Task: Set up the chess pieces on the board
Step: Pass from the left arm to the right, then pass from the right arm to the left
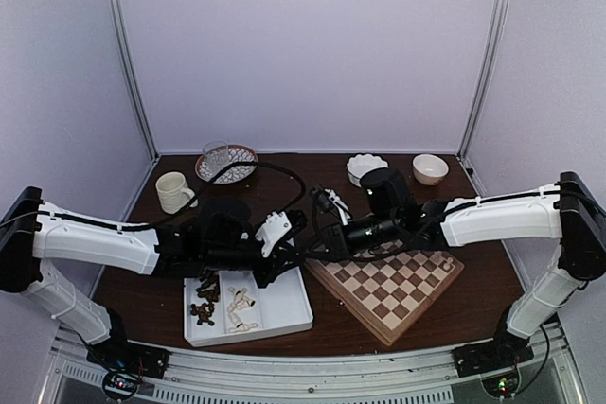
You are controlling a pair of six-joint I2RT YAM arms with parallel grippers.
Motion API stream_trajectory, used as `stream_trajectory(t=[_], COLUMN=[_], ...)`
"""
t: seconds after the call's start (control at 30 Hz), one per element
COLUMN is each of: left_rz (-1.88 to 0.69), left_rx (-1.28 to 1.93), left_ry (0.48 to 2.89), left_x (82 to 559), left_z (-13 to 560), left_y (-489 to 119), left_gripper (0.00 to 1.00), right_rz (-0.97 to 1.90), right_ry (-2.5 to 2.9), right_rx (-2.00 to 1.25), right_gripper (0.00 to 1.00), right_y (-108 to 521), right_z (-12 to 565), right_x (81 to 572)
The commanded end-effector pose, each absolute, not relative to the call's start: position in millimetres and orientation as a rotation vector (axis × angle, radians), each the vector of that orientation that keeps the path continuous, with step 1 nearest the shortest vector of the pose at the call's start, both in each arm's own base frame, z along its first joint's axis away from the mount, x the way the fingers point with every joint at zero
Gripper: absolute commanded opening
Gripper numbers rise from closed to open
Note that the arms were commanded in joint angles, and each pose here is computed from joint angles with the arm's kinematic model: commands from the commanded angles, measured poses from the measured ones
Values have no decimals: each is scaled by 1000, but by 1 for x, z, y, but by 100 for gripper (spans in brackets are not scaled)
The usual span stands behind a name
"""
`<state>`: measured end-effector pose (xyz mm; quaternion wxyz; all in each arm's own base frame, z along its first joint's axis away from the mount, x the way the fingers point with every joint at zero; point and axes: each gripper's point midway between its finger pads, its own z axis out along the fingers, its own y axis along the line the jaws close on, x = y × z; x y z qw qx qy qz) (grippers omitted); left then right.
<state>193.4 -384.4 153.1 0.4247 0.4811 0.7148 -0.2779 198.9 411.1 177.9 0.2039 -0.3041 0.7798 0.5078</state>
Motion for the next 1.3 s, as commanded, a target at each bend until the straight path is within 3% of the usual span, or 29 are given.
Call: stream_trajectory(t=[0.0, 0.2, 0.37, 0.67, 0.97, 1.1, 1.27], left_rz=[-756, -742, -763, -840, -805, -815, -843], left_rx=[1199, 1139, 1073, 1148, 1118, 1148, 1155], left_ry=[1678, 1615, 1506, 1230, 1087, 1071, 1039], left_x=[188, 187, 179, 149, 154, 152, 150], left_z=[180, 199, 225, 249, 264, 266, 277], left_y=[-393, -378, -359, -357, -366, -373, -380], left_gripper=[17, 43, 50, 51, 50, 41, 37], right_rz=[1407, 1443, 1485, 1615, 1667, 1679, 1688], right_ry=[2139, 2060, 1923, 1700, 1607, 1596, 1603], right_rx=[-833, -713, -654, -668, -786, -821, -846], right_gripper=[15, 11, 11, 11, 11, 11, 11], right_y=[413, 393, 375, 361, 367, 370, 375], right_z=[189, 207, 236, 281, 296, 297, 292], right_x=[204, 218, 219, 197, 170, 161, 156])
